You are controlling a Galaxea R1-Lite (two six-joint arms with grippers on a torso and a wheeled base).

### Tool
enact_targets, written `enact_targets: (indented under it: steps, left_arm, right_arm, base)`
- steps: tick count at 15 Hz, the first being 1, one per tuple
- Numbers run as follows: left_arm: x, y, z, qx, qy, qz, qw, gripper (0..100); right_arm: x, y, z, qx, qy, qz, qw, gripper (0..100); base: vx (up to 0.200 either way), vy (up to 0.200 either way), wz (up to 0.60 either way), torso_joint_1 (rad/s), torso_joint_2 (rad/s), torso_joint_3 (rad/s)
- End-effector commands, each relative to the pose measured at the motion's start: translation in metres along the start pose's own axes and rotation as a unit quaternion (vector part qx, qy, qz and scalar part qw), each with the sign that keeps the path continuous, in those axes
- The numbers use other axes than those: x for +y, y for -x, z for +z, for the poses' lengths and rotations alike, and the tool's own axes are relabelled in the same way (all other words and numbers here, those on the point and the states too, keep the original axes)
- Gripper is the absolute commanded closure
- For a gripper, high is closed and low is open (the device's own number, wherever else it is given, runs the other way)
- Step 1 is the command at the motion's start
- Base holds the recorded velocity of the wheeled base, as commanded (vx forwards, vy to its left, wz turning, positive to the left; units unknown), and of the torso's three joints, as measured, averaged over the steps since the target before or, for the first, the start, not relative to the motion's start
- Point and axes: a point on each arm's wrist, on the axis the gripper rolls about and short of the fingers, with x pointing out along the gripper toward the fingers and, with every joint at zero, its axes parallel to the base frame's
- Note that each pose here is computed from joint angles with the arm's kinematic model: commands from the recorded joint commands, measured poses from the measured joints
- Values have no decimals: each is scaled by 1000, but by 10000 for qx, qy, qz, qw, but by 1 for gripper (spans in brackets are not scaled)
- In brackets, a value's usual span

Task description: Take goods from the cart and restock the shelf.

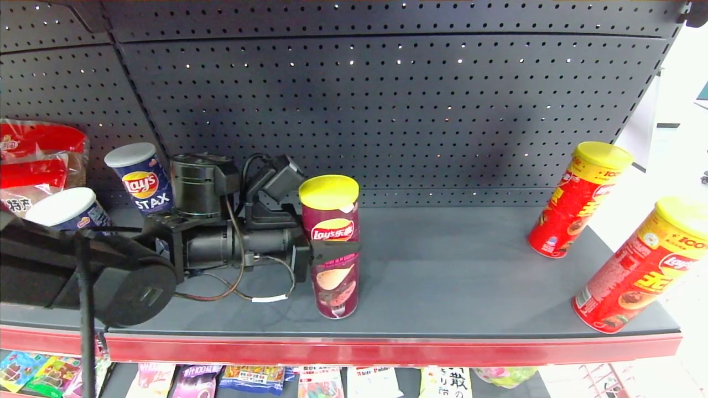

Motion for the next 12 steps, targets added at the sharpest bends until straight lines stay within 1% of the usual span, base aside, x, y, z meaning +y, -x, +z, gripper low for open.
enact_targets:
  steps: [1,4,6,9,12]
  left_arm:
    - [-11,14,10,-145,-130,-35,9998,100]
    - [-10,13,7,-313,-275,-251,9988,100]
    - [-6,6,1,-321,-313,-296,9986,100]
    - [0,-2,-7,-356,-534,-324,9974,100]
    - [-1,-5,-10,-323,-505,-450,9972,100]
  right_arm:
    - [0,0,0,-2,2,1,10000,100]
    - [0,0,0,-2,2,1,10000,100]
    - [0,0,0,-2,2,1,10000,100]
    - [0,0,0,-2,2,1,10000,100]
    - [0,0,0,-2,2,1,10000,100]
  base:
    - [0,0,0,0,0,0]
    - [0,0,0,0,0,0]
    - [0,0,0,0,0,0]
    - [0,0,0,0,0,0]
    - [0,0,0,0,0,0]
